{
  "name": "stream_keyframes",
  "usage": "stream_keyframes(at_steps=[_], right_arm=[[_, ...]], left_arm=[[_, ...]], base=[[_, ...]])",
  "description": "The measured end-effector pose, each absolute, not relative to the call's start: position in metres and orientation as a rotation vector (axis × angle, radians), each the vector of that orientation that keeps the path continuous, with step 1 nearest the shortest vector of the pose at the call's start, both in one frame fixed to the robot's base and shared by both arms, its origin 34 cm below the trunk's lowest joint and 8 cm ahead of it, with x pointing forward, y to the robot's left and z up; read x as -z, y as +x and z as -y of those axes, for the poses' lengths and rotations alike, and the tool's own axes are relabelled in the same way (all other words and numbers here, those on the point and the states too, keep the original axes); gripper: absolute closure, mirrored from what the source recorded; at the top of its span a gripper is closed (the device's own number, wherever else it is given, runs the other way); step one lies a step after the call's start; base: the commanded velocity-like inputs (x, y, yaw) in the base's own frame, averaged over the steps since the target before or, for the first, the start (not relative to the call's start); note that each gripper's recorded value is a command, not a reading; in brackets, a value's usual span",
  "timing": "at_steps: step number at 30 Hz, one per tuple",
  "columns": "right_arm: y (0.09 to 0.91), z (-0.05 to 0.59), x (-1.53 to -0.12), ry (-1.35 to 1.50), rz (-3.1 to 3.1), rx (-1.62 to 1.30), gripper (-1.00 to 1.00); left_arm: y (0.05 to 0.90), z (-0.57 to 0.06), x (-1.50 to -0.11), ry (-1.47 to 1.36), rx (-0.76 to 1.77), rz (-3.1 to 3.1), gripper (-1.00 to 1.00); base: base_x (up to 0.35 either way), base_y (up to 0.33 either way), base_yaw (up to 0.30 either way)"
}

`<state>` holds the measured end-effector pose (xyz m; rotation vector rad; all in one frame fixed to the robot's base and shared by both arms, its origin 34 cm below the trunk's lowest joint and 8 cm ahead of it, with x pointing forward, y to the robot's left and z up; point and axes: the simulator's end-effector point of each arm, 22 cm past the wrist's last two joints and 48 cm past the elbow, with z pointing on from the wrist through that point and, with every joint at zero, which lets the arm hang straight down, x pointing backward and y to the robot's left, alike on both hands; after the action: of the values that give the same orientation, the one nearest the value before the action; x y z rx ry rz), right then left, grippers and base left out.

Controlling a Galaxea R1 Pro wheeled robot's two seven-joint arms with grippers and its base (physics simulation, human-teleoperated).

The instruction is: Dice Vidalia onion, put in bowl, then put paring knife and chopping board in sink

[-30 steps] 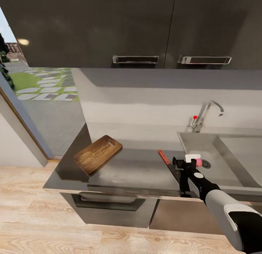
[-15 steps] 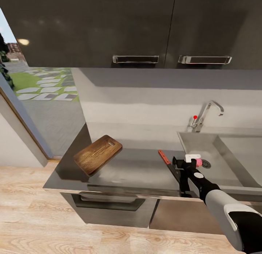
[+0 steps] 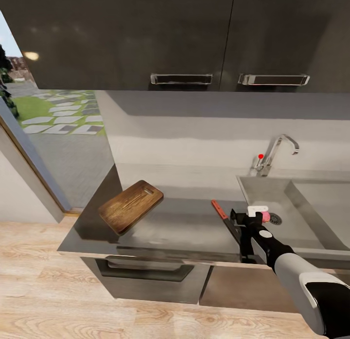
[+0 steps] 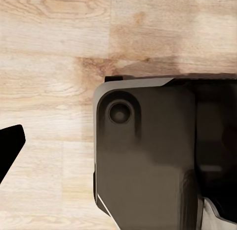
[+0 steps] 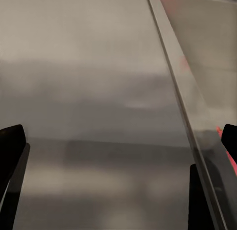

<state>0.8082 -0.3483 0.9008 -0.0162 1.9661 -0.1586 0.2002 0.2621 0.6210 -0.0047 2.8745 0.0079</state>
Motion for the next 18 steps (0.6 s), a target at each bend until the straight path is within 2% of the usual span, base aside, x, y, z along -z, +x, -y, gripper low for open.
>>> stream_keyframes(at_steps=[18], right_arm=[[0.801, 0.3499, -0.9008, -0.005, -1.981, 0.159, -1.0]], left_arm=[[0.2085, -0.2621, -0.623, -0.005, -0.008, -2.853, -1.0]], base=[[0.0, 0.0, 0.0]])
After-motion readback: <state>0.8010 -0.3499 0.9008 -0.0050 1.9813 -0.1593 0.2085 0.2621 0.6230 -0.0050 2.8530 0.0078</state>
